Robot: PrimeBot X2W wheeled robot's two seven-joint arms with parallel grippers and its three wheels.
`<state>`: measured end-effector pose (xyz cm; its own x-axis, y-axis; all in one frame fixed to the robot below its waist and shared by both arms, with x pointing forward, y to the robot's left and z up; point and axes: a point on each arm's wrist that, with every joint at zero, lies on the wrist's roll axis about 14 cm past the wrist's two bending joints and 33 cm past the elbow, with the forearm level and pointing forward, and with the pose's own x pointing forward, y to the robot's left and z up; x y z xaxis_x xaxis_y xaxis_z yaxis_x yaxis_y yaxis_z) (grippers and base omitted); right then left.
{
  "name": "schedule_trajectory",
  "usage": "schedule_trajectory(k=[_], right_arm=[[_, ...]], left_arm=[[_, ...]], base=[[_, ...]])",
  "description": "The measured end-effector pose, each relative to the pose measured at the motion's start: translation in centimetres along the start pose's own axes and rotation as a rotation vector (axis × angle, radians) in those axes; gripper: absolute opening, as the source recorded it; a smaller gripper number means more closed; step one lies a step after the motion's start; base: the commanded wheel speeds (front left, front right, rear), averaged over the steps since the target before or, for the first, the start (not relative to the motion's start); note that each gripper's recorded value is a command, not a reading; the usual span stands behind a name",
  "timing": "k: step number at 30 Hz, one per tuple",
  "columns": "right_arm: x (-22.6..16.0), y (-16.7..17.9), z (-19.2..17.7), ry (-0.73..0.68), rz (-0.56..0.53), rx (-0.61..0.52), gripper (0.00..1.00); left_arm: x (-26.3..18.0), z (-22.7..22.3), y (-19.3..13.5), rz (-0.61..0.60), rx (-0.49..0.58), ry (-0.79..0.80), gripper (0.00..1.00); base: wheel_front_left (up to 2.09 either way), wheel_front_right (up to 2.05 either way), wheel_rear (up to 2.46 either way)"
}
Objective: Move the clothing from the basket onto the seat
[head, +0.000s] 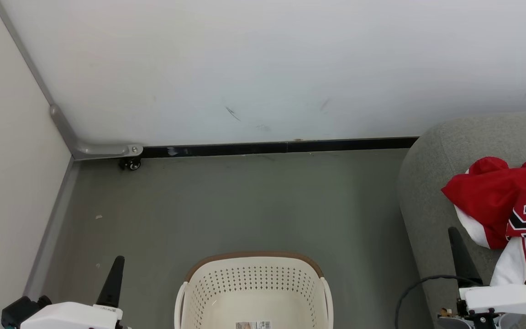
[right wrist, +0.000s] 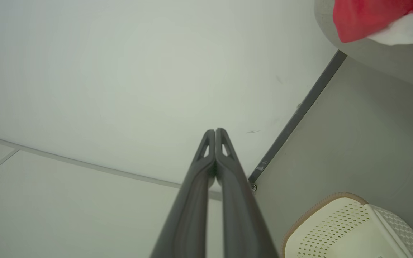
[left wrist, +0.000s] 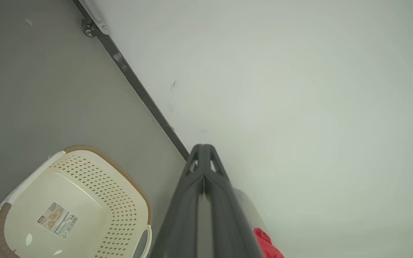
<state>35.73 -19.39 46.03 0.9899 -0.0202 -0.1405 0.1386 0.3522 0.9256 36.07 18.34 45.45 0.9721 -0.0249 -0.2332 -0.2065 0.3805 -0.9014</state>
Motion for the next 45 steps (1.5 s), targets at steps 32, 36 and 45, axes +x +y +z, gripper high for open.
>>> schedule_trajectory(k=[32,36,45], right_arm=[[1.3,1.5,1.6,-0.020,0.052,0.369,0.00],[1.3,1.5,1.6,-0.017,0.053,0.372,0.00],[1.3,1.5,1.7,-0.018,0.053,0.372,0.00]], left_arm=[[0.7,1.5,-2.0,-0.128,-0.390,-0.031,0.00],[0.7,1.5,-1.9,-0.127,-0.392,-0.032,0.00],[0.7,1.5,-1.9,-0.128,-0.393,-0.033,0.00]], base=[[0.00,0.00,0.00],[0.00,0.00,0.00],[0.00,0.00,0.00]])
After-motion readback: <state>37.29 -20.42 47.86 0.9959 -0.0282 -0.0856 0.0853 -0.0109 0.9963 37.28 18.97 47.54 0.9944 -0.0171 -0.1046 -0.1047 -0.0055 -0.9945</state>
